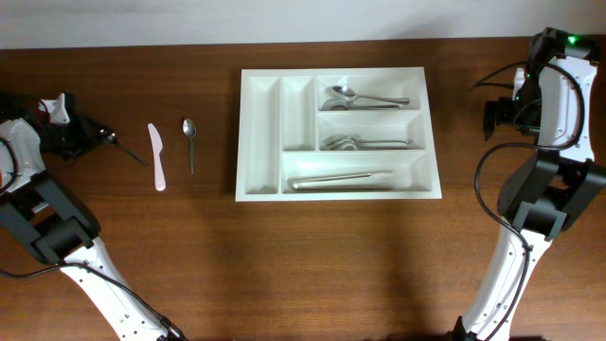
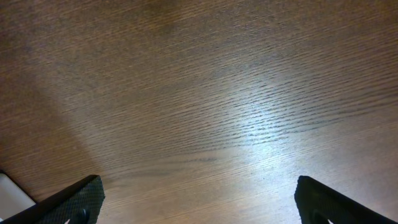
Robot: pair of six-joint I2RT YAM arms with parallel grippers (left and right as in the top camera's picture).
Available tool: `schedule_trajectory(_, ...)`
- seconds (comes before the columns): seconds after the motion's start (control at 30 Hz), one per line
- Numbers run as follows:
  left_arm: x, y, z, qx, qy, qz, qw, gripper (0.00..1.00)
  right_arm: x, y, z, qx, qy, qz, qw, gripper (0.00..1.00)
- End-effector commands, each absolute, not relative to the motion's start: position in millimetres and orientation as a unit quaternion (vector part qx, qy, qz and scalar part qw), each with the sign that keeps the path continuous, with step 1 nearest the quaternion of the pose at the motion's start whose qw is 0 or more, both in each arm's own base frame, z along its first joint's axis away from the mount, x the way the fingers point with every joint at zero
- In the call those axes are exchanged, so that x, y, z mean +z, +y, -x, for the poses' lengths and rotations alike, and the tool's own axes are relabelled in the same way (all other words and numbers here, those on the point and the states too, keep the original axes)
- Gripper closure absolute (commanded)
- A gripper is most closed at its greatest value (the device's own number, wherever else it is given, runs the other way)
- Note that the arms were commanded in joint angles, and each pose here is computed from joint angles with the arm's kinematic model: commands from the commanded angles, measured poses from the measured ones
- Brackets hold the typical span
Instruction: Pack container
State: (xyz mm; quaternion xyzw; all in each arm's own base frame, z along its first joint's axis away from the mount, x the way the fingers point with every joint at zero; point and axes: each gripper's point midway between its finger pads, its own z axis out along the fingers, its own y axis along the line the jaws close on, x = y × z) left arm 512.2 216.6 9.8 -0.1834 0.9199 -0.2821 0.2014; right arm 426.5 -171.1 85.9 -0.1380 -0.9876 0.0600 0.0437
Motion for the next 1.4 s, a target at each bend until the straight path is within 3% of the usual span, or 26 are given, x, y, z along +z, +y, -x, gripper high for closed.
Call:
schedule_trajectory(0.0, -3.7, 219.6, -508.6, -0.284, 0.921, 0.185, 0.193, 0.78, 105.2, -174.5, -426.4, 0.068, -0.987, 0.142, 0.023, 0.01)
schedule_trajectory(1.13, -0.6, 219.6, -508.8, -0.295, 0.916, 0.188, 0.198, 0.88, 105.2, -174.5, -426.4, 0.068, -0.987, 0.142, 0.023, 0.01)
schedule_trajectory(1.37, 1.9, 223.9, -508.3, -0.296, 0.914, 0.191, 0.202, 0.96, 105.2, -174.5, -426.4, 0.068, -0.987, 0.142, 0.023, 0.01)
